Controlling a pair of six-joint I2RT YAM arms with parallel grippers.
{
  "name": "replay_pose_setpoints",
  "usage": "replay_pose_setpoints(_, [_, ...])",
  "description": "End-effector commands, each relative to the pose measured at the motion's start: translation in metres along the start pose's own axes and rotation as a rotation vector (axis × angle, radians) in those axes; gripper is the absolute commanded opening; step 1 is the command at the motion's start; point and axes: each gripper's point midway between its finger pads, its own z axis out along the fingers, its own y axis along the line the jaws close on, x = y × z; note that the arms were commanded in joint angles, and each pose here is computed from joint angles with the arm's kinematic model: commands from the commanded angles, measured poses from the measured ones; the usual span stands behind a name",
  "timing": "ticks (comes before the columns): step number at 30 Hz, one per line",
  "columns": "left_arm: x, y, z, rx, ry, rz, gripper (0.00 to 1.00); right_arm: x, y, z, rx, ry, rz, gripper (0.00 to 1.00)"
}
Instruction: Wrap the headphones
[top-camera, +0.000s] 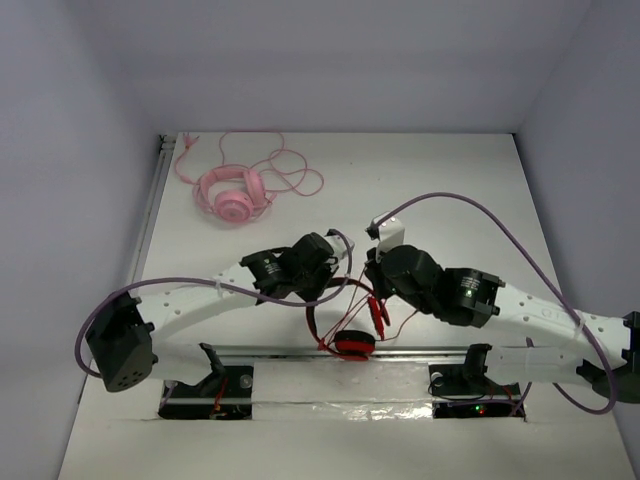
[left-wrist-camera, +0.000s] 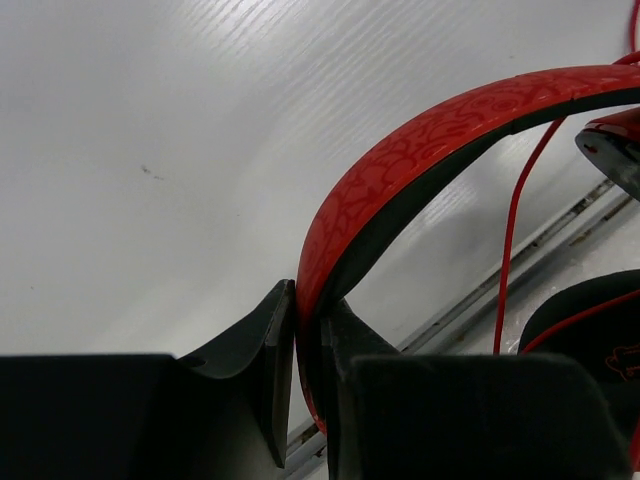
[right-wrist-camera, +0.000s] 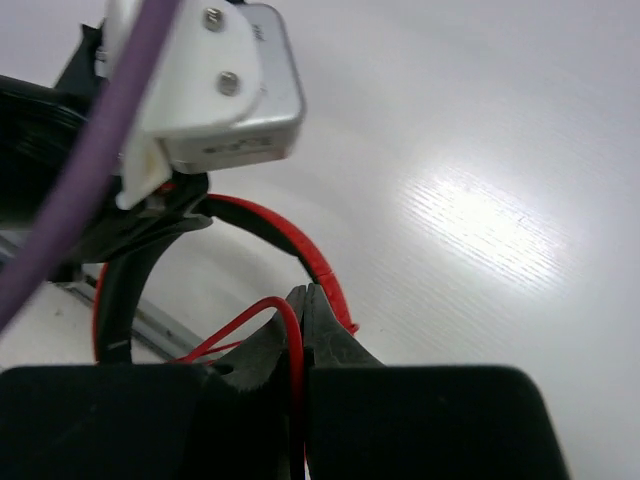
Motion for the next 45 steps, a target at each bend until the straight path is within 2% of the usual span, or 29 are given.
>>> replay_pose_setpoints(1, [-0.049, -0.015, -0.032, 0.143, -0.157, 0.026, 0.0, -0.028, -0.018, -0.006, 0.072, -0.091, 0.042, 0.0])
replay_pose_setpoints(5, [-0.059, -0.006, -0.045, 0.177, -0.21, -0.003, 0.0, -0.029, -0.045, -0.006, 0.196, -0.13, 0.109, 0.0])
replay_pose_setpoints(9, [-0.067, 0.008, -0.055, 0.194, -0.273, -0.073, 0.0, -0.024, -0.055, -0.005, 0.238, -0.158, 0.181, 0.0])
replay_pose_setpoints(14, [-0.081, 0.006, -0.076, 0.296, -0.366, -0.081, 0.0, -0.025, -0.055, 0.002, 0.236, -0.166, 0.213, 0.0])
replay_pose_setpoints(16, [-0.087, -0.005, -0.089, 0.387, -0.405, -0.066, 0.0, -0.026, -0.05, 0.006, 0.219, -0.165, 0.219, 0.0])
replay_pose_setpoints(22, [-0.11, 0.007, -0.119, 0.431, -0.518, -0.107, 0.0, -0.031, -0.049, 0.014, 0.187, -0.207, 0.263, 0.04])
replay_pose_setpoints(24, [-0.118, 0.016, -0.126, 0.417, -0.558, -0.153, 0.0, -0.027, -0.045, 0.018, 0.146, -0.211, 0.267, 0.06])
replay_pose_setpoints(29, [-0.145, 0.021, -0.152, 0.419, -0.681, -0.194, 0.0, -0.046, -0.015, 0.016, -0.071, -0.348, 0.33, 0.14])
replay_pose_setpoints(34, [-0.157, 0.005, -0.165, 0.531, -0.697, -0.201, 0.0, -0.056, -0.002, 0.02, -0.211, -0.453, 0.382, 0.19])
replay_pose_setpoints(40, [-0.176, 0.014, -0.19, 0.529, -0.793, -0.26, 0.0, -0.048, 0.011, 0.027, -0.319, -0.49, 0.404, 0.22])
replay_pose_setpoints(45, [-0.191, 0.03, -0.207, 0.437, -0.864, -0.307, 0.0, -0.021, 0.02, 0.044, -0.359, -0.435, 0.424, 0.23])
